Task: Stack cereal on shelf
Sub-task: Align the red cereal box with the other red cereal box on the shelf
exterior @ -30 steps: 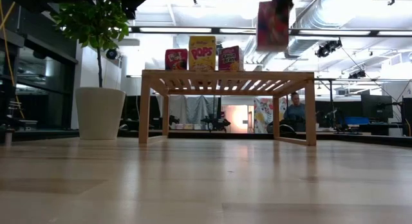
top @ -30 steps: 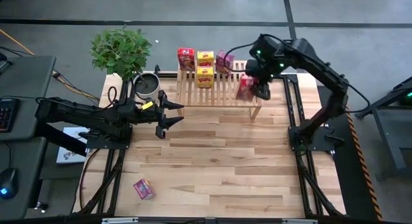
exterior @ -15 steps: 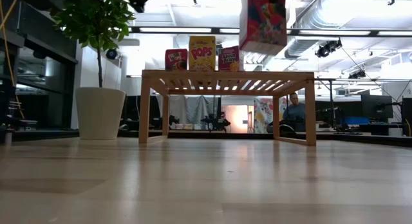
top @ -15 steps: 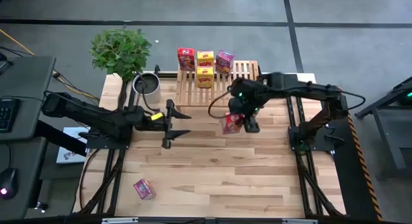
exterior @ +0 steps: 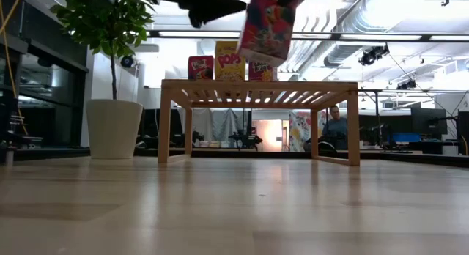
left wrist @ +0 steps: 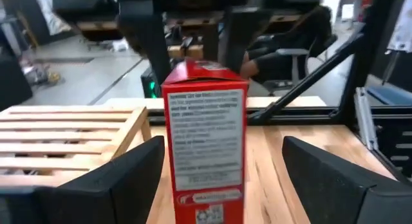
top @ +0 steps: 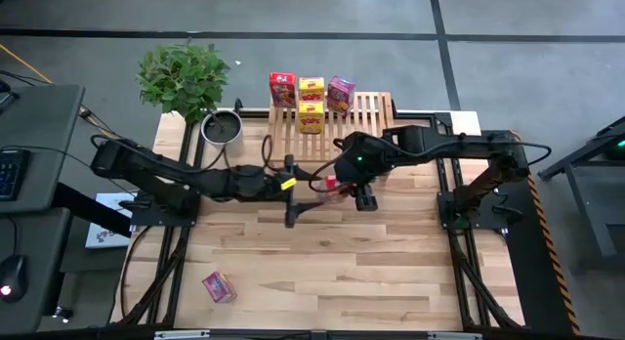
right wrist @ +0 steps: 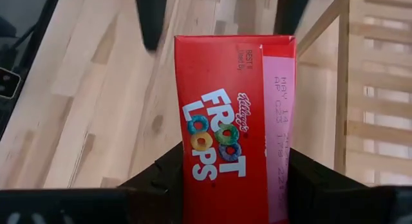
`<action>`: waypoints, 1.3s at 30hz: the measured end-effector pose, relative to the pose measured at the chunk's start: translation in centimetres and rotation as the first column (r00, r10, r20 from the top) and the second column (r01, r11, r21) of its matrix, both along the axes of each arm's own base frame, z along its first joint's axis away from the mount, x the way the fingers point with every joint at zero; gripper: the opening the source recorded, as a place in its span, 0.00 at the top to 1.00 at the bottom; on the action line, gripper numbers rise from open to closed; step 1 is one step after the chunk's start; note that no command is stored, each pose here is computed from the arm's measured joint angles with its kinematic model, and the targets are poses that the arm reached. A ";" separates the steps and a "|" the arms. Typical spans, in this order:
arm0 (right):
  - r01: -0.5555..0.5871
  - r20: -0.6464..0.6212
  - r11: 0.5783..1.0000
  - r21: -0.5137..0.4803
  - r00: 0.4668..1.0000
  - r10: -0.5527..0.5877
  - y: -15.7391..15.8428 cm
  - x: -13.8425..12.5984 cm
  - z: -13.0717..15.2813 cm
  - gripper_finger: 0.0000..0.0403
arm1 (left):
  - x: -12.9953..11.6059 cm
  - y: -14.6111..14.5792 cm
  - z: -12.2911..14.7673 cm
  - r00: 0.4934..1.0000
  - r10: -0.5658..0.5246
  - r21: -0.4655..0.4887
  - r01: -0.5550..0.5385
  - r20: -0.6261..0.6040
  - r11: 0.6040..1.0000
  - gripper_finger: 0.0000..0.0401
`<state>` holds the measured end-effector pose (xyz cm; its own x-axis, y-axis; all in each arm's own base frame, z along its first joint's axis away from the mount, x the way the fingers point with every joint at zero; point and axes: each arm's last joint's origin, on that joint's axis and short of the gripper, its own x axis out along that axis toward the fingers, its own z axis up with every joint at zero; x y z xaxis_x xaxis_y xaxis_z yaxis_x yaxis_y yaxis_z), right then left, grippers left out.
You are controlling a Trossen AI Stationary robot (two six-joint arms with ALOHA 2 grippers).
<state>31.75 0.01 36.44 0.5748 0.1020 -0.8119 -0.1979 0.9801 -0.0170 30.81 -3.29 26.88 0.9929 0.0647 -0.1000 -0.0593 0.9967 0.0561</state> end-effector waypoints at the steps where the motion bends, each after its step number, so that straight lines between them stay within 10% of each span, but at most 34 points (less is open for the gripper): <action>1: 0.001 0.006 1.000 -0.001 1.000 -0.001 0.0 0.0 0.0 0.62 | 0.3 0.0 0.0 1.000 0.013 -0.004 -0.013 -0.010 1.000 0.24; 17: -0.033 0.106 0.999 0.009 0.994 0.032 0.4 0.8 0.6 0.61 | 0.7 0.3 -0.1 0.991 0.127 -0.003 -0.127 -0.043 0.992 0.27; 29: -0.025 0.090 0.999 -0.048 0.995 0.030 0.2 0.6 0.6 0.57 | 0.5 0.4 0.0 0.987 0.145 0.021 -0.144 -0.065 0.989 0.69; 39: -0.031 0.170 0.998 -0.046 0.985 0.039 -0.4 -0.3 2.1 0.57 | -1.4 0.6 1.8 0.984 0.161 0.011 -0.160 -0.072 0.987 0.64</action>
<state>31.49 -0.36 38.51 0.7020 0.0915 -0.7063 -0.2228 0.9701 -0.0958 29.41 -2.70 28.67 0.9597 0.2234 -0.1707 -0.2142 0.9742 0.0707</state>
